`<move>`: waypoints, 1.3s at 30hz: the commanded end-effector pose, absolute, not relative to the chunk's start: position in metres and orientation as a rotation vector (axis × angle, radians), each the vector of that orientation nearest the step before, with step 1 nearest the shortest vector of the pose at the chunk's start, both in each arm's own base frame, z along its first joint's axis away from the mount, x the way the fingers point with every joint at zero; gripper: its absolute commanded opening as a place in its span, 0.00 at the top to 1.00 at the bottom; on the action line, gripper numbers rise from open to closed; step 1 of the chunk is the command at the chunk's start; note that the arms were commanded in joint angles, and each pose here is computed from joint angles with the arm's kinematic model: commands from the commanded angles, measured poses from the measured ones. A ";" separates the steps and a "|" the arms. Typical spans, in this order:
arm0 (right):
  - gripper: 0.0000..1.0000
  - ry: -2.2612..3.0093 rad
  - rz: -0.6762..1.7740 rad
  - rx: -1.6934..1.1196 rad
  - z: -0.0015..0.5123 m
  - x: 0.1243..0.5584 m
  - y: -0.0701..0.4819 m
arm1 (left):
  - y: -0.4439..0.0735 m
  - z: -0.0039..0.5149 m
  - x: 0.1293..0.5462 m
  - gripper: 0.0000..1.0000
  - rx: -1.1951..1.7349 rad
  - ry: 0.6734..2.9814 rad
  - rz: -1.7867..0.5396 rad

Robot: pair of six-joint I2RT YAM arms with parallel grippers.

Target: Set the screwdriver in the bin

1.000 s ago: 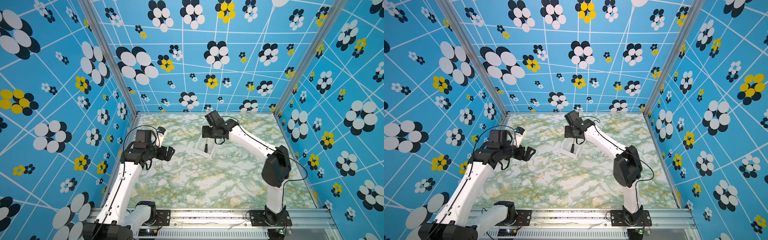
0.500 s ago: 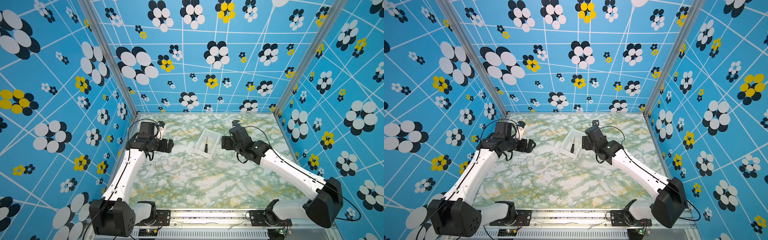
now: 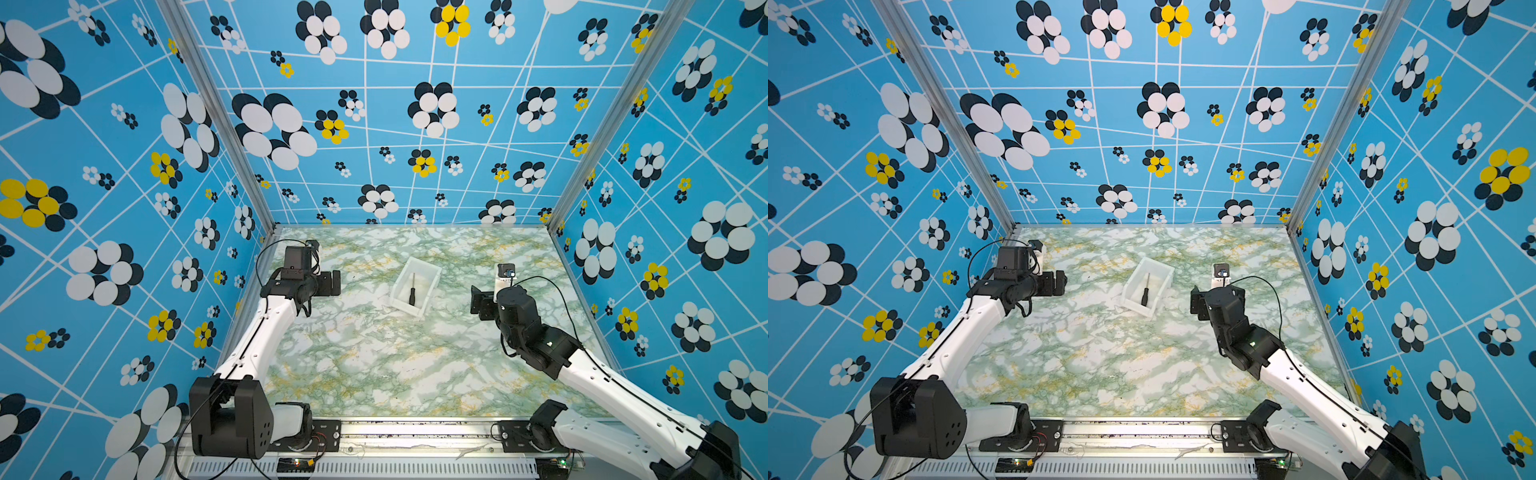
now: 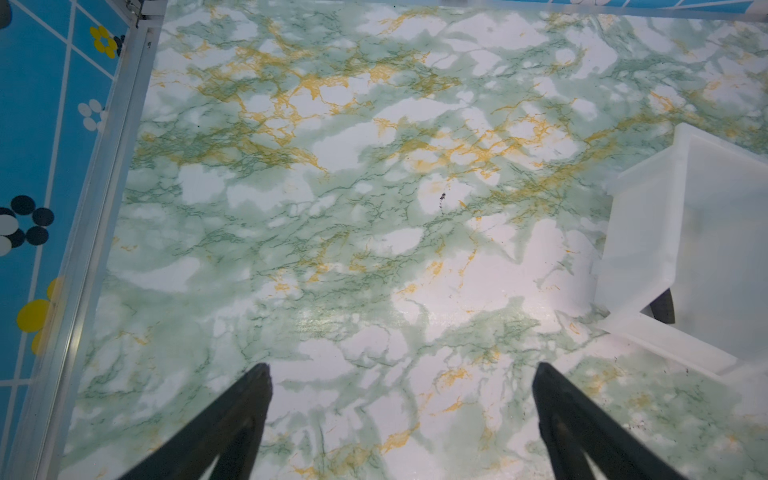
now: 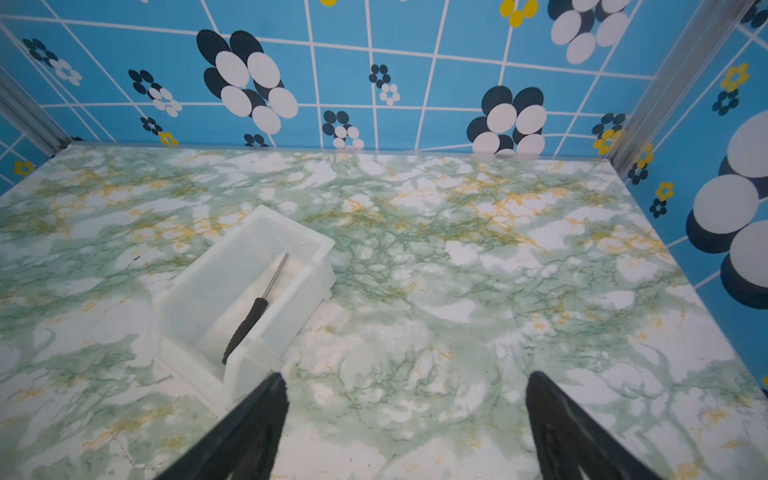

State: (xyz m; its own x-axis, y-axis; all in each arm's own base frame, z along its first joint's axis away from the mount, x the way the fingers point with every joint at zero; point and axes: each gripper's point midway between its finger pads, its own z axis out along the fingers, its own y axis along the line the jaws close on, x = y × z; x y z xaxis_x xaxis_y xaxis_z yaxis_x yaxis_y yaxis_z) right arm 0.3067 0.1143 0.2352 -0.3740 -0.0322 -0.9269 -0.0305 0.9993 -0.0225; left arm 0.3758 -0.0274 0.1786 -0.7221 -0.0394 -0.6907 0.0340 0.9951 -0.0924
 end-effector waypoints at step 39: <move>0.04 1.737 -0.136 0.113 0.196 0.349 -0.001 | 0.004 0.106 0.384 0.01 -0.051 1.825 -0.005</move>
State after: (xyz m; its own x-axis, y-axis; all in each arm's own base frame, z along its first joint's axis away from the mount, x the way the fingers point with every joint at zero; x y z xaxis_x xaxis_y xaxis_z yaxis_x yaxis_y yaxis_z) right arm 0.3445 -0.0035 0.1843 -0.2540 0.0149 -0.9671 0.1794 0.9833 -0.0320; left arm 0.3819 -0.0008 0.0955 -0.3279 -0.0360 -0.9440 -0.0116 0.9994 -0.0341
